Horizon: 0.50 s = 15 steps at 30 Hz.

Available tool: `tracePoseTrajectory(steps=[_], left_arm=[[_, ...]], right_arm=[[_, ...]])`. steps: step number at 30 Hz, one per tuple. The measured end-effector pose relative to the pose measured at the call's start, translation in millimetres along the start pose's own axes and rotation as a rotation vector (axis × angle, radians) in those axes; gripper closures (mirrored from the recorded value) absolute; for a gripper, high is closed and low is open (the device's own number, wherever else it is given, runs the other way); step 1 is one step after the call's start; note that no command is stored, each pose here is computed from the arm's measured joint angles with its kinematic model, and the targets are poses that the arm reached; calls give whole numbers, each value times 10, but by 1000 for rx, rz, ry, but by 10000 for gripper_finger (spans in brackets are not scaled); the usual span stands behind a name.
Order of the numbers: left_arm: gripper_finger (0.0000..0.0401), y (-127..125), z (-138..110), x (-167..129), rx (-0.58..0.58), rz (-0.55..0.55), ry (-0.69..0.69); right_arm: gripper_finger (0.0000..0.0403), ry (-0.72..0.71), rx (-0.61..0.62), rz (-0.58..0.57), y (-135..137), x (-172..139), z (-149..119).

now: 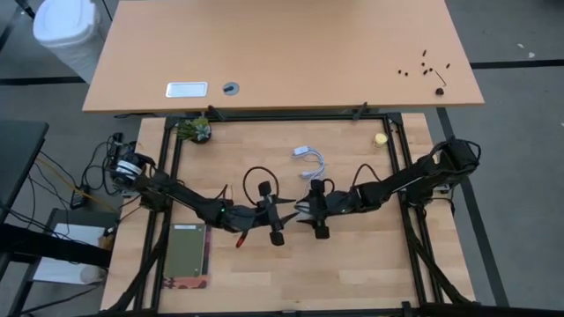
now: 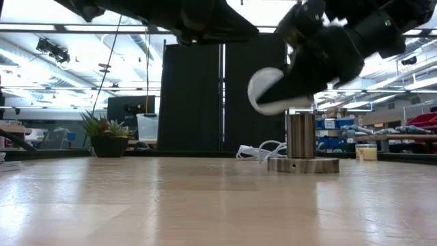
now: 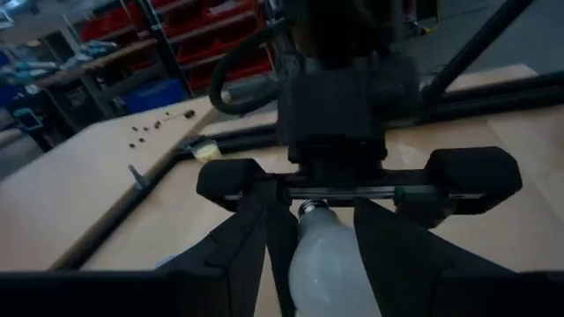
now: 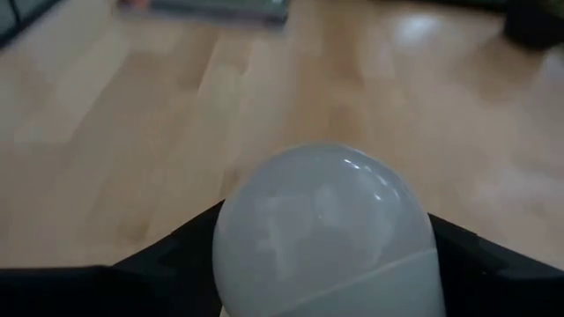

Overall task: Screw lightbulb
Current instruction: Insert the lightbulb into the lamp

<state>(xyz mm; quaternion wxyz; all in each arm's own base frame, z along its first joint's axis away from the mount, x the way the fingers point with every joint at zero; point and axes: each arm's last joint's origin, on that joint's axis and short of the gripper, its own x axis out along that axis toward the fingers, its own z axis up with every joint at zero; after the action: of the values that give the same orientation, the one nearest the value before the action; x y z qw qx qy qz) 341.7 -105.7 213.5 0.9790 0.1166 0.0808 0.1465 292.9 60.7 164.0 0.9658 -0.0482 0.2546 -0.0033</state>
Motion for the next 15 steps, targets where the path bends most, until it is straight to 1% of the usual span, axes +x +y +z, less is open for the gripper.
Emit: tracePoseTrajectory(steps=[3,6,8,10,15], left_arm=[[223,-18,60,-60,28,31,-13],[223,-40,103,-116,40,69,-19],[223,-52,123,-133,44,73,-29],[223,-62,131,-143,43,73,-35],[223,-55,129,-137,30,77,-34]], right_arm=[[125,-66,22,-33,-60,-107,129],[125,-142,52,-36,-103,-238,263],[124,-232,82,-23,-128,-325,318],[124,-321,115,4,-150,-395,287],[123,-496,245,87,-209,-486,66]])
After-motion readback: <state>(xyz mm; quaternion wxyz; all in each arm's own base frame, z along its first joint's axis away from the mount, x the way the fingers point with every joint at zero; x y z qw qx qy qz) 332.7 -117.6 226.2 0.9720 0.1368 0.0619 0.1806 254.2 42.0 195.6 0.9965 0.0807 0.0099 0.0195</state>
